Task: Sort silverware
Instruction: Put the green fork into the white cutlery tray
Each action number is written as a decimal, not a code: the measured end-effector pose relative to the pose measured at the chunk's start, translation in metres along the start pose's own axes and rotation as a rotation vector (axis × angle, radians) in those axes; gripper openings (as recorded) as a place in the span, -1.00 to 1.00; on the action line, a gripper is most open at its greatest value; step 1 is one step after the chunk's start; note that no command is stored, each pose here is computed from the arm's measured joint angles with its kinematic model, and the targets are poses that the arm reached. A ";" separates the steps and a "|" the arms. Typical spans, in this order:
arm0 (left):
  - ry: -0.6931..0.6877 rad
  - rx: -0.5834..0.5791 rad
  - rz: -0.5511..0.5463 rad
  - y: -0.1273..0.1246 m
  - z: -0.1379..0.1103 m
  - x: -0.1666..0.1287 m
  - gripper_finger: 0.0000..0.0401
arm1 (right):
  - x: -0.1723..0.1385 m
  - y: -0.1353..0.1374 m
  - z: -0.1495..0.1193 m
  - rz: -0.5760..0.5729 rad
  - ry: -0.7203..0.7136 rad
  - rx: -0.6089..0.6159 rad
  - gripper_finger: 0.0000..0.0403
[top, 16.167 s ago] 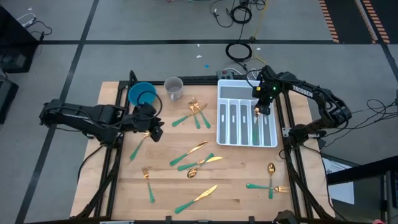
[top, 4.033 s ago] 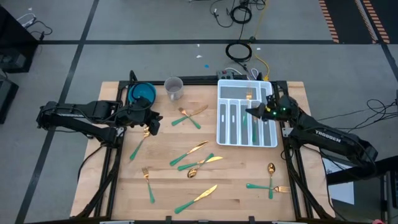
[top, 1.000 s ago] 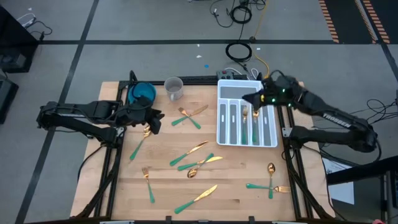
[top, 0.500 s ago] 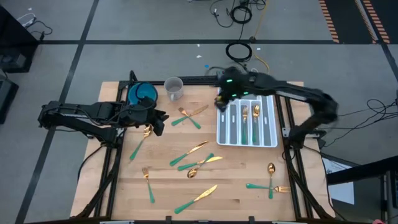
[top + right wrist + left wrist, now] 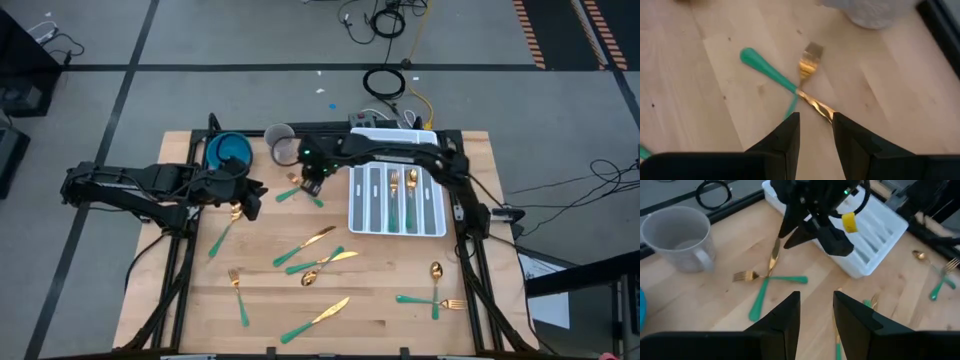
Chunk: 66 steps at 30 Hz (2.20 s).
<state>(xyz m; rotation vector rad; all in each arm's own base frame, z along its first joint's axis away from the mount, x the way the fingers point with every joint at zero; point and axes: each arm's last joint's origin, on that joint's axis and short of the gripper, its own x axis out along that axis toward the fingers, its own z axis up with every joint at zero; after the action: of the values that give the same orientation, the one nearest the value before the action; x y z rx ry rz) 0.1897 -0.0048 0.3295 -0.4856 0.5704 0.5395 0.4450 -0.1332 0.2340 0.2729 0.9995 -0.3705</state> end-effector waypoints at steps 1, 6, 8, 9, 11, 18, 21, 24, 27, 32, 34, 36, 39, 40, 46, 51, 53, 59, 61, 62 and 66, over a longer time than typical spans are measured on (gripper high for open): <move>0.005 0.000 -0.006 0.000 0.000 0.000 -0.39 | 0.005 0.002 0.003 0.000 0.005 -0.003 -0.46; 0.021 0.005 -0.009 0.000 -0.001 0.000 -0.39 | 0.035 0.006 0.018 -0.028 0.044 -0.016 -0.46; 0.029 0.006 -0.015 0.000 -0.002 -0.001 -0.39 | 0.045 0.006 0.021 -0.034 0.061 -0.021 -0.46; 0.035 0.006 -0.022 0.000 -0.002 -0.001 -0.39 | 0.050 0.005 0.022 -0.034 0.075 -0.019 -0.46; 0.046 0.010 -0.019 0.001 -0.003 -0.001 -0.39 | 0.060 0.004 0.023 -0.037 0.100 -0.023 -0.45; 0.076 0.030 -0.014 0.001 -0.007 -0.002 -0.39 | 0.080 0.003 0.019 -0.040 0.132 -0.026 -0.27; 0.078 0.034 -0.018 0.001 -0.007 -0.003 -0.39 | 0.085 0.003 0.017 -0.042 0.135 -0.016 -0.11; 0.101 0.034 -0.033 0.000 -0.009 -0.003 -0.39 | 0.086 0.003 0.019 -0.039 0.112 -0.012 -0.01; 0.193 0.028 -0.029 0.003 -0.017 -0.007 -0.39 | 0.087 0.003 0.022 -0.035 0.083 -0.002 0.01; 0.213 0.010 0.068 0.012 -0.026 -0.018 -0.39 | 0.087 0.004 0.024 -0.031 0.057 -0.002 -0.03; 0.178 -0.006 0.078 0.014 -0.025 -0.022 -0.39 | 0.089 0.004 0.024 -0.031 0.057 -0.002 -0.04; 0.155 -0.013 0.079 0.015 -0.024 -0.025 -0.39 | 0.091 0.004 0.023 -0.031 0.062 0.000 -0.05; 0.140 -0.020 0.070 0.016 -0.023 -0.027 -0.39 | 0.098 0.003 0.019 -0.033 0.079 0.011 -0.06; 0.139 -0.021 0.070 0.017 -0.023 -0.028 -0.39 | 0.101 0.003 0.016 -0.036 0.101 0.013 -0.06; 0.127 -0.021 0.069 0.017 -0.022 -0.028 -0.39 | 0.107 0.009 0.013 -0.083 0.100 -0.018 -0.07; 0.119 -0.021 0.077 0.017 -0.022 -0.028 -0.39 | 0.106 0.008 0.011 -0.094 0.128 0.006 -0.44; 0.114 -0.016 0.080 0.017 -0.022 -0.028 -0.39 | 0.106 0.007 0.010 -0.099 0.137 0.008 -0.70; 0.109 -0.015 0.085 0.017 -0.022 -0.028 -0.39 | 0.105 0.007 0.006 -0.101 0.171 0.028 -0.96; 0.107 -0.014 0.086 0.017 -0.022 -0.028 -0.39 | 0.102 0.007 0.006 -0.098 0.187 0.027 -0.98; 0.106 -0.014 0.087 0.017 -0.022 -0.028 -0.39 | 0.101 0.007 0.005 -0.099 0.195 0.025 -0.98; 0.096 -0.012 0.098 0.017 -0.021 -0.028 -0.39 | 0.087 0.008 0.011 -0.042 0.186 0.054 -0.99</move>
<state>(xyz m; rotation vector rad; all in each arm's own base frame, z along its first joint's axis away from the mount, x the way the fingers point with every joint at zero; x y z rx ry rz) 0.1515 -0.0131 0.3260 -0.4989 0.6855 0.6152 0.4990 -0.1454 0.1651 0.3396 1.1801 -0.4162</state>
